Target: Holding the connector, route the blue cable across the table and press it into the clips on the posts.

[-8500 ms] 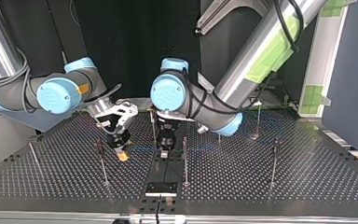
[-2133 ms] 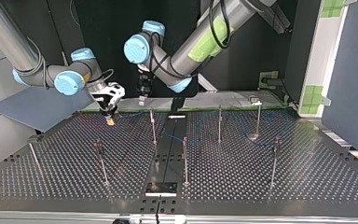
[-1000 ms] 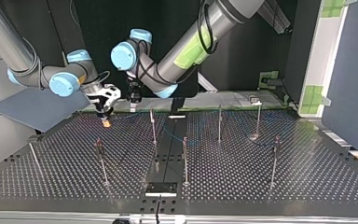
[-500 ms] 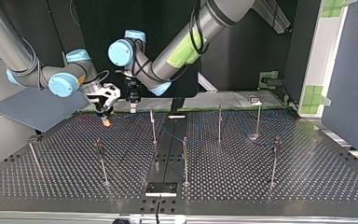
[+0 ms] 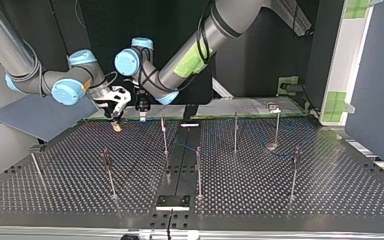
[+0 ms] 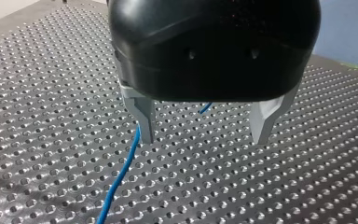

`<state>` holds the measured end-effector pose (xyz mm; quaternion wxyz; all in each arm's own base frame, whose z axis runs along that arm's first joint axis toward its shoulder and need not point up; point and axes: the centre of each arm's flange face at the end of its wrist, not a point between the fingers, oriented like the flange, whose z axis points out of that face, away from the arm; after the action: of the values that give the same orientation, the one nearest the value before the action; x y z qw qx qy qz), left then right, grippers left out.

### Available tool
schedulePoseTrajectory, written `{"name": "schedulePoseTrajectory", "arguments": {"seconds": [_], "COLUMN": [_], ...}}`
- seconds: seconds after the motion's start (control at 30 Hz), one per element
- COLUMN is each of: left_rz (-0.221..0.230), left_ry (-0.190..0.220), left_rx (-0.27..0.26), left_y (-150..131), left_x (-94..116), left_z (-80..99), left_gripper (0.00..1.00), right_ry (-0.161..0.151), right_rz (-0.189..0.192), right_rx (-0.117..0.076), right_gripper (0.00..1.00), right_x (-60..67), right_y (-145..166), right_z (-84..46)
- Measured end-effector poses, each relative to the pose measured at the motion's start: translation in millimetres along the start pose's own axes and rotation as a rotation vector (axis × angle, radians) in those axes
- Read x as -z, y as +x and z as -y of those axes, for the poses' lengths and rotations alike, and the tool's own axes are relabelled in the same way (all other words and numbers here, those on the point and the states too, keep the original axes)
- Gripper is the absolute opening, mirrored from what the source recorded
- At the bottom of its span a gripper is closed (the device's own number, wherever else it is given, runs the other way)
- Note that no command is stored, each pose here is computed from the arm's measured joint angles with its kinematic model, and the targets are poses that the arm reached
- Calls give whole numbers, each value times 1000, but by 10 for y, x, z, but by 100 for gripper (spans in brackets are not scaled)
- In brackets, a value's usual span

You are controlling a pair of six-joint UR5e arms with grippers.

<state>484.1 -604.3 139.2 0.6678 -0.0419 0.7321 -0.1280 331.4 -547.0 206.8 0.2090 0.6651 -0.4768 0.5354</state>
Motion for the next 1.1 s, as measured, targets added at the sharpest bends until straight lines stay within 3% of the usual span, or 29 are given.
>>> {"name": "schedulePoseTrajectory", "arguments": {"seconds": [0.23,0.53,0.77,0.97,1.1], "left_rz": [44,35,20,0,2], "left_ry": [-3,5,8,-35,-49], "left_rx": [32,28,15,-12,-17], "left_y": [-212,-56,145,298,306], "left_x": [-149,18,112,168,173], "left_z": [89,145,46,-143,-179], "left_gripper": [100,100,100,100,100], "right_ry": [1,-9,-9,-12,-12], "right_rz": [0,-28,-43,-45,-45], "right_rx": [-2,-9,-9,-12,-13], "right_gripper": [0,0,0,0,0], "right_x": [8,-16,-30,-30,-31], "right_y": [8,51,71,77,78], "right_z": [9,-82,-107,-128,-132]}}
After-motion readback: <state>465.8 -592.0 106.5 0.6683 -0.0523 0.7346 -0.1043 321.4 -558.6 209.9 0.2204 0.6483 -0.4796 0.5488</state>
